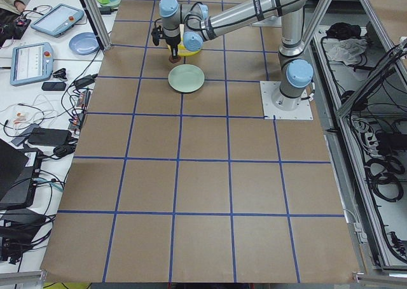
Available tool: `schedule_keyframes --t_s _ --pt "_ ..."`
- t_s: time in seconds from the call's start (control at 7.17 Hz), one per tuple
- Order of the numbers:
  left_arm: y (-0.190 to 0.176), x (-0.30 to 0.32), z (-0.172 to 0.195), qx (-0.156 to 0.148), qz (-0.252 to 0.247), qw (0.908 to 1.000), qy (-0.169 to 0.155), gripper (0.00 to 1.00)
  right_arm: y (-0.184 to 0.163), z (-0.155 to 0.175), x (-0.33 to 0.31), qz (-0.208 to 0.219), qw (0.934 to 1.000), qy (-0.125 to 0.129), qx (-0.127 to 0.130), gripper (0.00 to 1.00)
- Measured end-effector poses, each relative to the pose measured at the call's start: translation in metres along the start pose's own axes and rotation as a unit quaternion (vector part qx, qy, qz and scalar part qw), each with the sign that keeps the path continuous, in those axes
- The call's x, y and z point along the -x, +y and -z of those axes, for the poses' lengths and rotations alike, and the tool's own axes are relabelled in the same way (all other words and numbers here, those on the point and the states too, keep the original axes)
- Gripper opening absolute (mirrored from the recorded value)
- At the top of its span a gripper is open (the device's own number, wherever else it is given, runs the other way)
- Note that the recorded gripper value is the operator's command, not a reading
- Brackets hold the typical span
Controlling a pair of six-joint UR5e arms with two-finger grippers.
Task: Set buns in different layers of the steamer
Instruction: 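Carry brown bun over steamer with left gripper while right arm rises, then lower the brown bun into the top steamer tier and open the left gripper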
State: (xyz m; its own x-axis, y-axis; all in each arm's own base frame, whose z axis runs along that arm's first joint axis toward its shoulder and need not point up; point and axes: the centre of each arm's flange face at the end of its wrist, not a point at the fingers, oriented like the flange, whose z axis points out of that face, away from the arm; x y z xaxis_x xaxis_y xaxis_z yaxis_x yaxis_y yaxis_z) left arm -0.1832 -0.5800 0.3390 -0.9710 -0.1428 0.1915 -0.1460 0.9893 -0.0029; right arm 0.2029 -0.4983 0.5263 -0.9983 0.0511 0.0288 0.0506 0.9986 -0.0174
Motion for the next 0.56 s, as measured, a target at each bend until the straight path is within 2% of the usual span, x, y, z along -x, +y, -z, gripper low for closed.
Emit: schedule_keyframes --t_s 0.28,0.56 --pt "0.032 -0.079 0.015 -0.013 0.033 0.9994 -0.006 0.0 -0.013 0.005 -0.03 0.023 0.9996 -0.011 -0.014 1.0" --pt "0.049 -0.117 -0.01 0.002 0.064 0.9979 -0.013 0.01 -0.018 0.006 -0.045 0.029 0.9992 -0.014 -0.022 1.0"
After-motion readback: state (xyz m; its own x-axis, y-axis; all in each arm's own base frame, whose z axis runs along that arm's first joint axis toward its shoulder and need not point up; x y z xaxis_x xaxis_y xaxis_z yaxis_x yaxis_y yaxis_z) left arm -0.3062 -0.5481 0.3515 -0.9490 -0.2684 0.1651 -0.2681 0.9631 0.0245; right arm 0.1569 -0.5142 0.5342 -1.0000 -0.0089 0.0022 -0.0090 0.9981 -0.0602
